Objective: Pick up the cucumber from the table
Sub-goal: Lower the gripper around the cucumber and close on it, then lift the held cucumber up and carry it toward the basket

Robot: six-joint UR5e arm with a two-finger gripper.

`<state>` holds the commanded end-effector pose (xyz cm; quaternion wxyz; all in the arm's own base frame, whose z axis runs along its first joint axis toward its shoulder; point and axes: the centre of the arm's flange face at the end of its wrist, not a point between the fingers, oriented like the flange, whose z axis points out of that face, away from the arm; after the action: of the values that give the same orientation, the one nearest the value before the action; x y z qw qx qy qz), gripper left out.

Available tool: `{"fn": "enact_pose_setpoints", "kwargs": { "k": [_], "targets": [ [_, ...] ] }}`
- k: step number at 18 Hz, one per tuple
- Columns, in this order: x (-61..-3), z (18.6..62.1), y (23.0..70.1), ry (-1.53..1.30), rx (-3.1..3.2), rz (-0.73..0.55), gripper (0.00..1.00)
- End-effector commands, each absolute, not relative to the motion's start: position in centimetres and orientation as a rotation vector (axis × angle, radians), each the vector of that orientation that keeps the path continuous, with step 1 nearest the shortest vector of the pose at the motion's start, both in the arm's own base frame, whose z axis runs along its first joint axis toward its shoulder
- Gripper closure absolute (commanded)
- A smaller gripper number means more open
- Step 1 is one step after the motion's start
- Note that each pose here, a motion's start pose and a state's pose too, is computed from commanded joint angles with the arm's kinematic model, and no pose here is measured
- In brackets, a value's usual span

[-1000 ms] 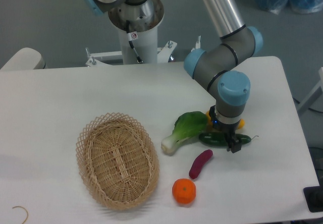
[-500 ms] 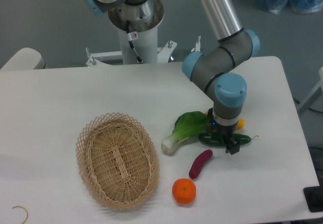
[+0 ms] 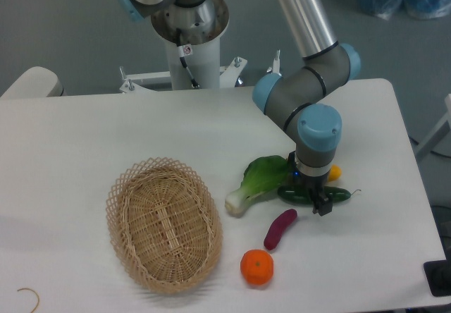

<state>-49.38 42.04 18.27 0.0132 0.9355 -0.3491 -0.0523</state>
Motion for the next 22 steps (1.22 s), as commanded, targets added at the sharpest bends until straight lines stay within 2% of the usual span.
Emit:
{"fn": "enact_pose_setpoints", "kwargs": {
  "k": [3, 7, 9, 11, 14, 19, 22],
  "targets": [
    [-49.4, 17.8, 42.1, -1.085, 2.914, -0.152, 0.02],
    [-49.5, 17.9, 42.0, -1.075, 2.898, -0.155, 0.33],
    [-49.7, 17.9, 41.9, -1.067, 2.881, -0.161, 0.42],
    [-49.7, 18.1, 41.9, -1.067, 2.881, -0.165, 0.56],
    [-49.8, 18.2, 41.9, -1.067, 2.880, -0.168, 0.67],
    [-50.4, 19.4, 42.1, -1.064, 2.884, -0.207, 0.67],
    [-52.0, 23.1, 42.9, -1.059, 2.892, -0.298, 0.67]
  ]
}}
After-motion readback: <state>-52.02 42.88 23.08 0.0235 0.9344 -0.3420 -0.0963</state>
